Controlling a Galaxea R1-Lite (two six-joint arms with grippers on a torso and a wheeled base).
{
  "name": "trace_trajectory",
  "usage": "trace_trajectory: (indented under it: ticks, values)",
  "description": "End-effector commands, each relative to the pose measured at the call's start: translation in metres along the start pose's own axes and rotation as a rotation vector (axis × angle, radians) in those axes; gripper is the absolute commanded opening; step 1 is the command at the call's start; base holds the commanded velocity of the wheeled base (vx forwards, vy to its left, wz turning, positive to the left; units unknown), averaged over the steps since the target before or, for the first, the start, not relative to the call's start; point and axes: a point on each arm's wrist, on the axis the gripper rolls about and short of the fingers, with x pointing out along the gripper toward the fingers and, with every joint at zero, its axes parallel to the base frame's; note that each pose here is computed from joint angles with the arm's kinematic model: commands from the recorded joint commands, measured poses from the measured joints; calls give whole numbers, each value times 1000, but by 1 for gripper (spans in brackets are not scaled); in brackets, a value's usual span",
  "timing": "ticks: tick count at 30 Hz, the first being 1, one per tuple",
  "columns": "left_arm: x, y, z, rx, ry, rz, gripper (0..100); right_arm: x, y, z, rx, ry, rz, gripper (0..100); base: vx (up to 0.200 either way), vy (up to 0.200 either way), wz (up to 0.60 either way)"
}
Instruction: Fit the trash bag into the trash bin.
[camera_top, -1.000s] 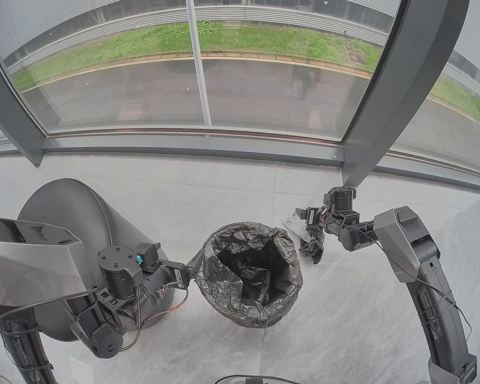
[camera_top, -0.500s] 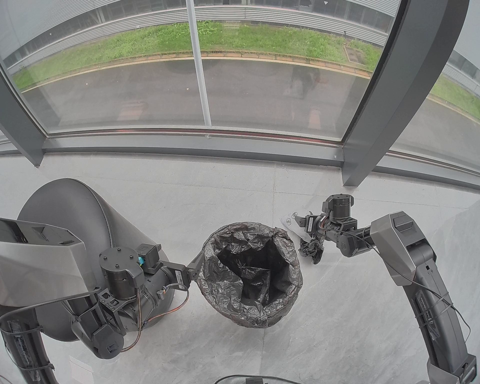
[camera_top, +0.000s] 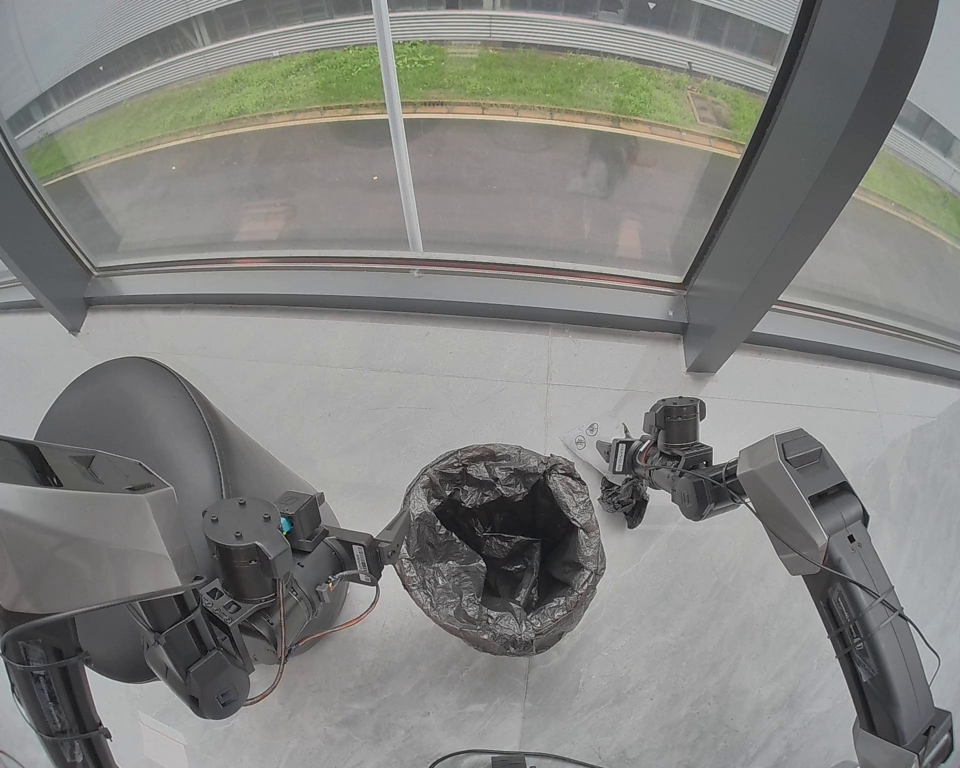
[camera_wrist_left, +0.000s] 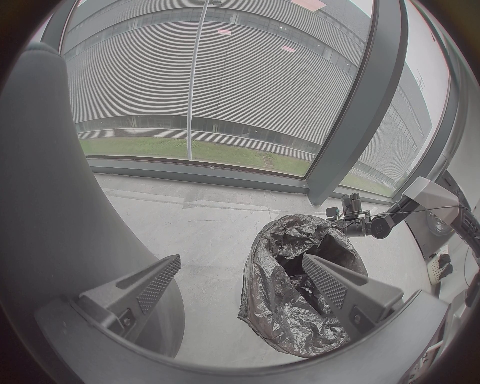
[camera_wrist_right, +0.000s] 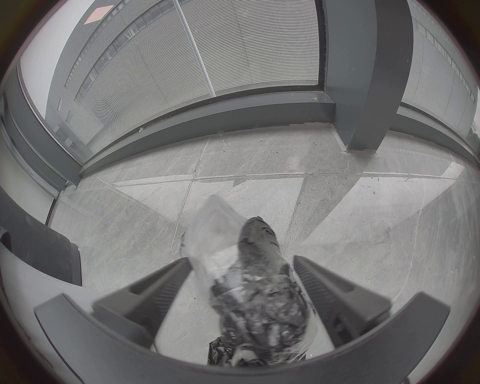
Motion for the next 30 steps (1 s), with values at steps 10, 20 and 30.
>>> trace_trajectory:
  ticks: [10,20,30]
  values:
    - [0,-1,0,0,-2,1,100,0,-1,0,6,-6,-1,0,0,0,0]
    - [-10,-1,8,-16,-17,-9,100,-13,3,38,17,-94,-72,0,0,0,0]
    - [-29,-1,34,-46,-101,-20,100,-101,29,138,-18,-218,-43,0,0,0,0]
